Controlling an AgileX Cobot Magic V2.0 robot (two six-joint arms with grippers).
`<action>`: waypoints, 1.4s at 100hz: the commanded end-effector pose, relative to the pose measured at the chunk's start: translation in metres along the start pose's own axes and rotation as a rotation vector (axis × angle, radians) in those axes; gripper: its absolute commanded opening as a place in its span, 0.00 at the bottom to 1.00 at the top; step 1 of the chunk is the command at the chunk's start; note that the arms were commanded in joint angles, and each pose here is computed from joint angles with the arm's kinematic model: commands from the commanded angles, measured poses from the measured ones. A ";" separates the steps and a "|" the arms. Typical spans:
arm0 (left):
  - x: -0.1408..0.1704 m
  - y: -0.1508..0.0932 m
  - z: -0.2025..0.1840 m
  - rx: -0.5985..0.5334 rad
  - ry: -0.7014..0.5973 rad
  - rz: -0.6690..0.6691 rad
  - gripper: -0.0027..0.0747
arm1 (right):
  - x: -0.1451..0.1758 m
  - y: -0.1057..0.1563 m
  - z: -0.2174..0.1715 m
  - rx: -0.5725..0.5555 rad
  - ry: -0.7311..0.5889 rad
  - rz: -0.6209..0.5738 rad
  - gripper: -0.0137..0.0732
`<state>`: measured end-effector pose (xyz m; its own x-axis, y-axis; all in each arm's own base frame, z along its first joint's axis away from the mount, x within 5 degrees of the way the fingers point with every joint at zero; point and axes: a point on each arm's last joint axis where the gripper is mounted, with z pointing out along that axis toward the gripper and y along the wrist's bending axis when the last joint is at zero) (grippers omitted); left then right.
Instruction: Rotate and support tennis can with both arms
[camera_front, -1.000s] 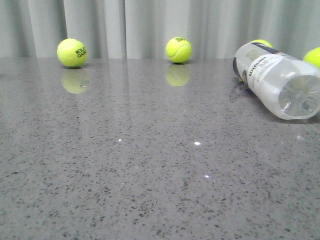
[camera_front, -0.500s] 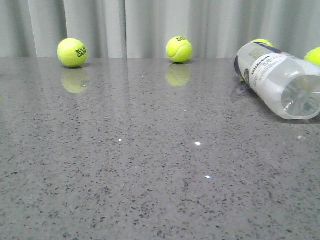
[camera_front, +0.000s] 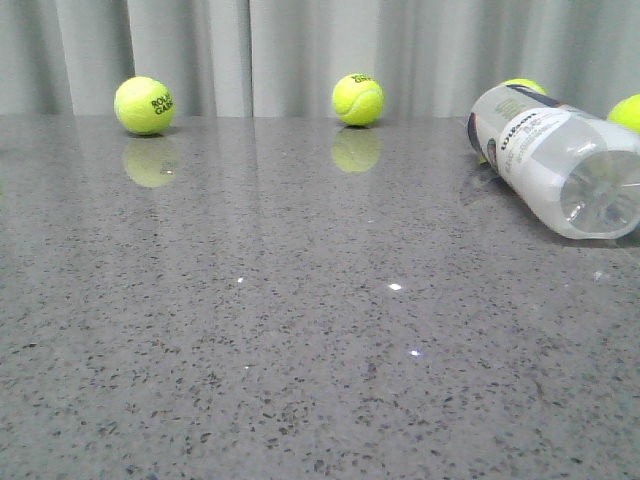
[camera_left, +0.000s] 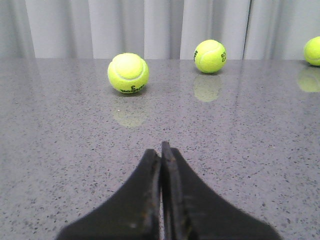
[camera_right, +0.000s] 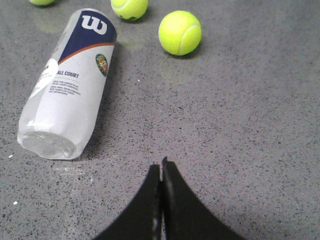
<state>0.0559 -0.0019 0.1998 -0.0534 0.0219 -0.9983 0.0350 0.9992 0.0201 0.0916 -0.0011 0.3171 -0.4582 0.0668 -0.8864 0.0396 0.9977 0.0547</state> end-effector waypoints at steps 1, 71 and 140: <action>0.006 0.000 0.000 0.000 -0.068 -0.012 0.01 | -0.030 0.002 0.013 -0.006 -0.006 0.002 0.13; 0.006 0.000 0.000 0.000 -0.068 -0.012 0.01 | -0.119 0.061 0.160 -0.284 0.434 0.239 0.87; 0.006 0.000 0.000 0.000 -0.068 -0.012 0.01 | -0.115 0.070 0.239 -0.289 0.606 0.203 0.47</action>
<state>0.0559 -0.0019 0.1998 -0.0534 0.0219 -0.9983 0.0350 0.9992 0.0201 0.3610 0.0565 0.2789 -0.9196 0.1818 -0.3483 0.0439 0.9285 0.3687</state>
